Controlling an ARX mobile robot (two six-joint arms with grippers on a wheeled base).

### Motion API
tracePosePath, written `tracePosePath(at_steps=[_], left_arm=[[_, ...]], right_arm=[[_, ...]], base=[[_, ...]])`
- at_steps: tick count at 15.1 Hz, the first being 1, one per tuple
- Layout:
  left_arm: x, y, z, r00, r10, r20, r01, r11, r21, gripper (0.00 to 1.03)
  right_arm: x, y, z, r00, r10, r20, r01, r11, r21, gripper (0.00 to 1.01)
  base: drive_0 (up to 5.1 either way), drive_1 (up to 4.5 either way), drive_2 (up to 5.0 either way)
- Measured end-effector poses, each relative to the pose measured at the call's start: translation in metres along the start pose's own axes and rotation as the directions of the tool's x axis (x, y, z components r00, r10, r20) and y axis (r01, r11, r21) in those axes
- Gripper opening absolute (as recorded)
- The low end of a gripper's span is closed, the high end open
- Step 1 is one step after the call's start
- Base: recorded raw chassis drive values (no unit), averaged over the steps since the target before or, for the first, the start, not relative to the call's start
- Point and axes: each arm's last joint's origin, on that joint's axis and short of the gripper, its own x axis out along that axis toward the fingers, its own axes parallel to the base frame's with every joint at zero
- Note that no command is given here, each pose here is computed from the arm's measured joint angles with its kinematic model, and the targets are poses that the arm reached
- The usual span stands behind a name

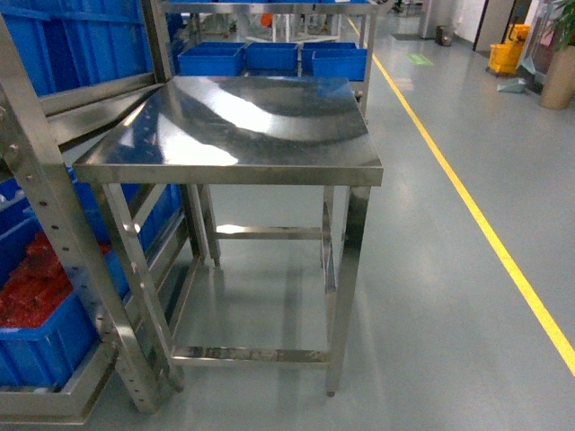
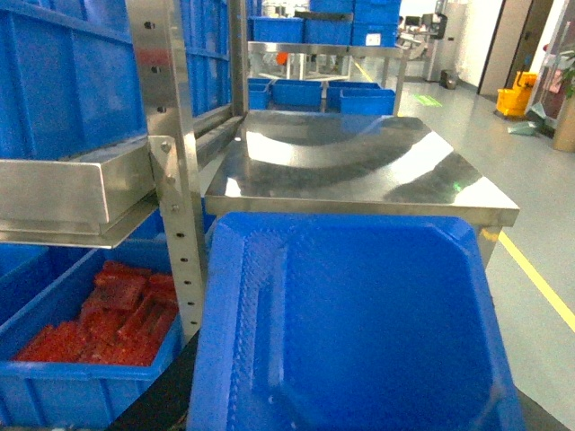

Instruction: Sort blue parts and orange caps into right shelf containers

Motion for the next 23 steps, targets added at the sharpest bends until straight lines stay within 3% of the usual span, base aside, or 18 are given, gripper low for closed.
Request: tracePosePath(at_steps=[23], left_arm=[[0.0000, 0.0000, -0.0002, 1.000, 0.001, -0.002, -0.001, 1.0000, 0.000, 0.43]], right_arm=[[0.0000, 0.0000, -0.0002, 1.000, 0.000, -0.002, 0.000, 1.0000, 0.000, 0.46]], base=[[-4.9, 2.46, 2.5]])
